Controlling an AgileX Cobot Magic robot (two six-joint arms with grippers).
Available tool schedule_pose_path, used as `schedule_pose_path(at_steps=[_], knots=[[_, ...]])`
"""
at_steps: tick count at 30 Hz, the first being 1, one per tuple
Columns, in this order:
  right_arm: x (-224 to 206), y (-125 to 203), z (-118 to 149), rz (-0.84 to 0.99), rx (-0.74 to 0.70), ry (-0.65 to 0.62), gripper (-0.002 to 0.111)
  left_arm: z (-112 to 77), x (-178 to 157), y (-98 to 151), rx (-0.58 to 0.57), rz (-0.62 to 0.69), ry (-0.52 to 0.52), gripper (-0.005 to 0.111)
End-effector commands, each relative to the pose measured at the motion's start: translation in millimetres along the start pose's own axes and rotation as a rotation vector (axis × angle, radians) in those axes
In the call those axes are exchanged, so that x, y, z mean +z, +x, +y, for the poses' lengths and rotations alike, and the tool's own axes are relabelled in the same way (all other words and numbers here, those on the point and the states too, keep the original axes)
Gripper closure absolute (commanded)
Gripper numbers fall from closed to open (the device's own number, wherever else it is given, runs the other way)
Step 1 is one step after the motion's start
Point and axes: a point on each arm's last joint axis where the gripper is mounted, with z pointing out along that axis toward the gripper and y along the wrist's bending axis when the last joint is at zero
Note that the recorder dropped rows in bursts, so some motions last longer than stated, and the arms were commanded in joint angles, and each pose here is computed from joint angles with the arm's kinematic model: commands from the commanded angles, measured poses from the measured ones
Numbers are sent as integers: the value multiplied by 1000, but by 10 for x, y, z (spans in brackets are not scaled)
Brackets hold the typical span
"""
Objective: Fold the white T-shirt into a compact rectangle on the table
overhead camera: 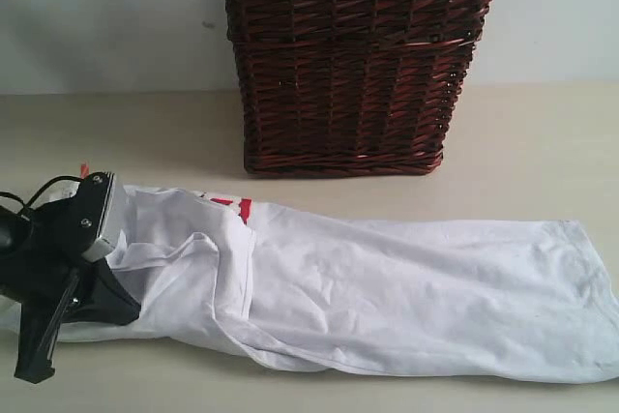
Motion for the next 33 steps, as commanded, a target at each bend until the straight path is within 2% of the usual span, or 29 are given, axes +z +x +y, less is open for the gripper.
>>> schedule_pose_path(at_steps=[1,7,12,19,23,29,33], knots=[[-2,8,1,-5,5,5,79,11,13,-28,-3,-10,-2,107],[-2,8,1,-5,5,5,79,17,-28,-30,13,-1,-19,107],[-2,8,1,-5,5,5,79,94,-3,-35,0,-3,-37,107],[-2,8,1,-5,5,5,79,345,6,-110,-45,-41,-113,107],[-2,8,1,-5,5,5,79,467,121,-103,-78,-32,-144,107],[-2,8,1,-5,5,5,79,763,159,-221,-152,-36,-313,107],[-2,8,1,-5,5,5,79,832,131,-284,-174,-75,-328,107]])
